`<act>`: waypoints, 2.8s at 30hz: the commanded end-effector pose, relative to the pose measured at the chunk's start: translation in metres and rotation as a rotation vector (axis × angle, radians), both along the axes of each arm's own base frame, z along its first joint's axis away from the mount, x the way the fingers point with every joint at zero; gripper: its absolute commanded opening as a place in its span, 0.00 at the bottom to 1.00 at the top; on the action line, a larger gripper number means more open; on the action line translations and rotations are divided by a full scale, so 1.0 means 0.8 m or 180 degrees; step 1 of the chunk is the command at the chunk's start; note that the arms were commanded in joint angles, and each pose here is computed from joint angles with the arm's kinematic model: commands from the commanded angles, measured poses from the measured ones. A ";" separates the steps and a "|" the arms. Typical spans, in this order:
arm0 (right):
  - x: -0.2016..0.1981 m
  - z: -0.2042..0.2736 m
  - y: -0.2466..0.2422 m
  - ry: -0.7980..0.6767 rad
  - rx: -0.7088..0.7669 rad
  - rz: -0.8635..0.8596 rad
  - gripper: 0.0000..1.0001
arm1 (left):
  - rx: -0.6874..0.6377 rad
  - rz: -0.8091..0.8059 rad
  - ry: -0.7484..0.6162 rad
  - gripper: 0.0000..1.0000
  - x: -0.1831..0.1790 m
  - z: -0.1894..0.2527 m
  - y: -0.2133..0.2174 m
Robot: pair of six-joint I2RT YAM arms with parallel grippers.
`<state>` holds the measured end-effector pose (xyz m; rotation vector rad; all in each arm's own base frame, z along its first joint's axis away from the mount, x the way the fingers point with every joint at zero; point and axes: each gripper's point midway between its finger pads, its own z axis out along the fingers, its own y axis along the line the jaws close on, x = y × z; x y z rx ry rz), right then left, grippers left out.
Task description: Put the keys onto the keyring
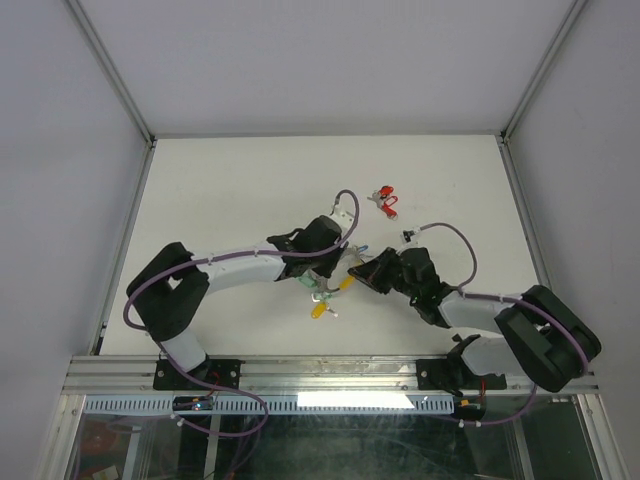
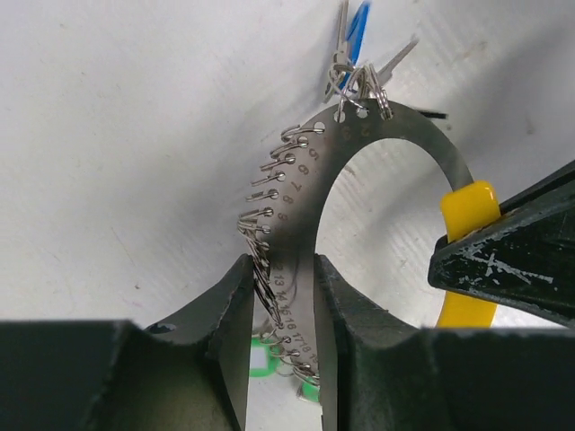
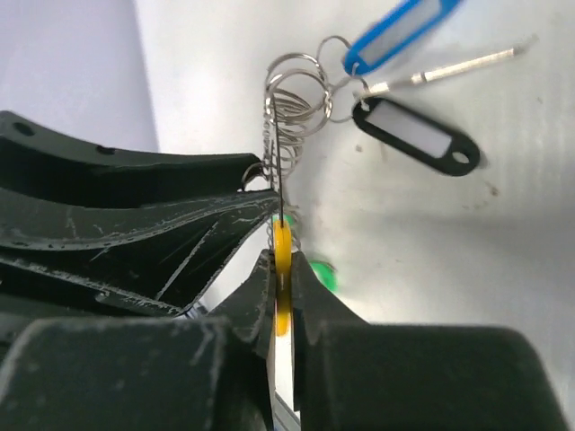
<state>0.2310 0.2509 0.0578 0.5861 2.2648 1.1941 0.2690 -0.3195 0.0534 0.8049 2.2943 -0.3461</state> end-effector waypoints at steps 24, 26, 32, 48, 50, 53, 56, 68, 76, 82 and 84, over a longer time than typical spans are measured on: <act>-0.049 0.344 -0.039 -0.3455 0.1188 0.0686 0.00 | -0.2304 -0.0501 -0.0978 0.76 -0.036 0.357 0.003; -0.060 0.367 -0.038 -0.3596 0.1305 0.0790 0.00 | -0.2355 -0.0597 -0.0969 0.76 -0.045 0.366 0.004; -0.080 0.405 -0.036 -0.3788 0.1580 0.0985 0.00 | -0.2700 -0.1045 -0.0957 0.69 -0.078 0.404 -0.008; -0.093 0.418 -0.035 -0.3867 0.1650 0.1112 0.00 | -0.3231 -0.1597 -0.0880 0.26 -0.111 0.443 -0.028; -0.094 0.417 -0.035 -0.3867 0.1644 0.1144 0.00 | -0.3239 -0.1596 -0.0892 0.23 -0.110 0.445 -0.028; -0.098 0.416 -0.033 -0.3870 0.1645 0.1207 0.00 | -0.3254 -0.1610 -0.0913 0.18 -0.110 0.449 -0.029; -0.100 0.417 -0.034 -0.3877 0.1648 0.1211 0.00 | -0.3261 -0.1639 -0.0923 0.10 -0.111 0.452 -0.030; -0.070 0.395 -0.045 -0.3855 0.0773 0.0856 0.39 | -0.2575 -0.1105 -0.1292 0.00 -0.069 0.440 -0.002; -0.007 0.328 -0.106 -0.3097 -0.0671 0.0013 0.50 | -0.1689 -0.0805 -0.1385 0.00 -0.031 0.406 0.021; -0.004 0.328 -0.115 -0.3058 -0.1117 0.0152 0.53 | -0.1524 -0.0737 -0.1629 0.00 -0.016 0.412 0.030; -0.008 0.333 -0.112 -0.3205 -0.1150 0.0246 0.53 | -0.1507 -0.0693 -0.1676 0.00 -0.012 0.414 0.031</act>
